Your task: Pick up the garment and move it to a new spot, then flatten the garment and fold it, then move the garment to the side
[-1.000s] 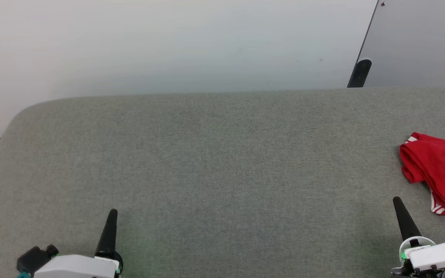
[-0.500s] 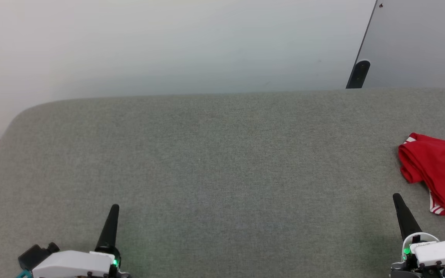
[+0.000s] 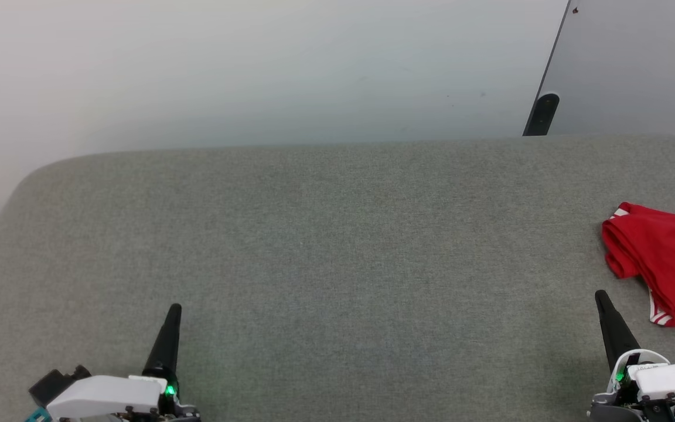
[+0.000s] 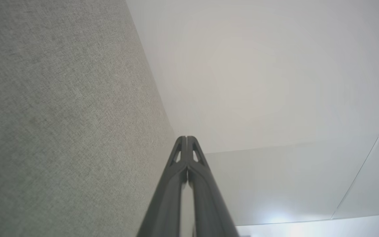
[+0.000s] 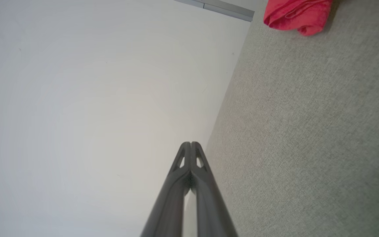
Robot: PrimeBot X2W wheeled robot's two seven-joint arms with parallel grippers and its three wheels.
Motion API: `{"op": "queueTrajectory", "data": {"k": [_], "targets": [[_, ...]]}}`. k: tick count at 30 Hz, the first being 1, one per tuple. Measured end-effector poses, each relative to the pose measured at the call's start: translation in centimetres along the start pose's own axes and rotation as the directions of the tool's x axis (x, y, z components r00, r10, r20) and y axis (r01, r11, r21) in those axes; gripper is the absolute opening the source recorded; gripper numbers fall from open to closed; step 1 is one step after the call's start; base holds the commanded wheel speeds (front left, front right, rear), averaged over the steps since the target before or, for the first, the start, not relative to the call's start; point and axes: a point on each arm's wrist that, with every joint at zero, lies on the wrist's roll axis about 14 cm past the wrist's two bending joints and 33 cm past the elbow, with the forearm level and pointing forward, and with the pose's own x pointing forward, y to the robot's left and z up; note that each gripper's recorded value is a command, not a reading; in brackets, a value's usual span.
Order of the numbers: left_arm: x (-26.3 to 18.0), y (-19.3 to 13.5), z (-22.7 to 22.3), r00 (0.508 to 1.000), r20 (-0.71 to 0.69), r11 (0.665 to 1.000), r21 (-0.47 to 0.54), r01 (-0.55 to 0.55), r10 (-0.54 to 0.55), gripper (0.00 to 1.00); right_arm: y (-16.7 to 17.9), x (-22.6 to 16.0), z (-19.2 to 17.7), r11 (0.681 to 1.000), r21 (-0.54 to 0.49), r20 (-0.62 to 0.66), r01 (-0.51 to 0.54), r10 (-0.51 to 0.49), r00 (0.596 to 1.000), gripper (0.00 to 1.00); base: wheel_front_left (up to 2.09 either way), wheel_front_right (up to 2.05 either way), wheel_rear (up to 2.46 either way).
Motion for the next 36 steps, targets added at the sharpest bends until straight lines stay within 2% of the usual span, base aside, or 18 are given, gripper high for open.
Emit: {"op": "queueTrajectory", "data": {"k": [29, 36], "targets": [[0.7, -1.3, -0.2, 0.999, -0.01, 0.979, -0.198, 0.048, -0.051, 0.0, 0.5, 0.1, 0.3, 0.981, 0.194, 0.017, -0.025, 0.022, 1.0, 0.0, 0.0, 0.0, 0.0], [0.7, -1.4, -0.3, 0.999, -0.01, 0.979, -0.198, 0.048, -0.051, 0.0, 0.8, 0.2, 0.3, 0.98, 0.195, 0.019, -0.033, 0.03, 0.999, 0.0, 0.0, 0.0, 0.0]]}}
